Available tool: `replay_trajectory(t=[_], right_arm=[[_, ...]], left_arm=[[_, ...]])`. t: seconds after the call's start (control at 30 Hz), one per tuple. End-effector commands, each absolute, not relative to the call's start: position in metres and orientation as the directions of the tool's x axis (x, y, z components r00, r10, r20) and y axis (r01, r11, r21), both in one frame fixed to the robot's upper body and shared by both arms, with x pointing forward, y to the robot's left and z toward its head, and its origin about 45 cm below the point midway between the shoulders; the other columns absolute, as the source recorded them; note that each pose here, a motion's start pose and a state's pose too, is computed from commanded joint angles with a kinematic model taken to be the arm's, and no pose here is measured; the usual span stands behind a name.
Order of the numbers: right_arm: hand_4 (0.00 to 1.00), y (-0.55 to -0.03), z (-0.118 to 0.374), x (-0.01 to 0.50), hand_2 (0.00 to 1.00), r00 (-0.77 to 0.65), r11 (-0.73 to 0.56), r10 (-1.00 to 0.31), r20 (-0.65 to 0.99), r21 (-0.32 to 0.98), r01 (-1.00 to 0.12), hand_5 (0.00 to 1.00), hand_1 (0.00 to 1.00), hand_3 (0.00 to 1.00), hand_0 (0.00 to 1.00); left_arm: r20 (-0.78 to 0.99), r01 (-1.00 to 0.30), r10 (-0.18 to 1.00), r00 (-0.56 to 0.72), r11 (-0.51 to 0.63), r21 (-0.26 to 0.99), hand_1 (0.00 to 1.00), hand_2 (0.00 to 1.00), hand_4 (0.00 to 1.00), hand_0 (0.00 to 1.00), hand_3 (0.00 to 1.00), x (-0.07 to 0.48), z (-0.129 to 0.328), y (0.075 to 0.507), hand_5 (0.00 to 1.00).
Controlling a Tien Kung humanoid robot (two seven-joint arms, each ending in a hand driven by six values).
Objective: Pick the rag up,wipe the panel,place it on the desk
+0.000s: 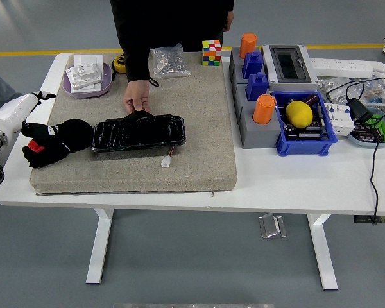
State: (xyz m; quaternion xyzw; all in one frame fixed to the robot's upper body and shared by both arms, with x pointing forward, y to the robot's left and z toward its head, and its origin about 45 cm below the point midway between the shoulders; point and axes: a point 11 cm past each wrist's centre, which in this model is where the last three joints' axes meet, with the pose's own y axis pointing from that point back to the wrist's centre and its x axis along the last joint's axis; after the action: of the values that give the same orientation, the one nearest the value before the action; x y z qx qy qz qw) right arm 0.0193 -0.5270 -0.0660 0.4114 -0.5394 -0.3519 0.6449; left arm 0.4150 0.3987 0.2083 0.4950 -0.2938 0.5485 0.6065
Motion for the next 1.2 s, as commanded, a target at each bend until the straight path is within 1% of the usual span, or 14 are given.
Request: replay_trajectory(t=[0.17, 0.6, 0.9, 1.2], right_arm=[[0.998, -0.527, -0.066, 0.019, 0.683, 0.167, 0.415, -0.897, 0.408, 0.91, 0.005, 0.431, 0.612, 0.594, 0.726], [0.998, -0.529, -0.065, 0.02, 0.682, 0.165, 0.419, -0.896, 0.413, 0.908, 0.0, 0.43, 0.611, 0.594, 0.725], [0.998, -0.53, -0.064, 0.019, 0.681, 0.163, 0.422, -0.894, 0.417, 0.907, -0.003, 0.43, 0.611, 0.594, 0.725], [0.998, -0.531, -0.064, 0.023, 0.68, 0.159, 0.424, -0.893, 0.421, 0.906, -0.012, 0.43, 0.61, 0.592, 0.723]], left_arm=[[0.891, -0.946, 0.374, 0.257, -0.092, 0.312, 0.888, 0.92, 0.776, 0.771, 0.896, 0.414, 0.194, 0.395, 0.208], [0.882, -0.933, 0.362, 0.302, -0.075, 0.351, 0.885, 0.914, 0.78, 0.77, 0.887, 0.415, 0.177, 0.384, 0.21], [0.878, -0.924, 0.357, 0.318, -0.089, 0.371, 0.882, 0.904, 0.782, 0.763, 0.88, 0.415, 0.164, 0.385, 0.213], [0.881, -0.926, 0.355, 0.314, -0.092, 0.367, 0.872, 0.9, 0.781, 0.761, 0.871, 0.416, 0.161, 0.383, 0.213]])
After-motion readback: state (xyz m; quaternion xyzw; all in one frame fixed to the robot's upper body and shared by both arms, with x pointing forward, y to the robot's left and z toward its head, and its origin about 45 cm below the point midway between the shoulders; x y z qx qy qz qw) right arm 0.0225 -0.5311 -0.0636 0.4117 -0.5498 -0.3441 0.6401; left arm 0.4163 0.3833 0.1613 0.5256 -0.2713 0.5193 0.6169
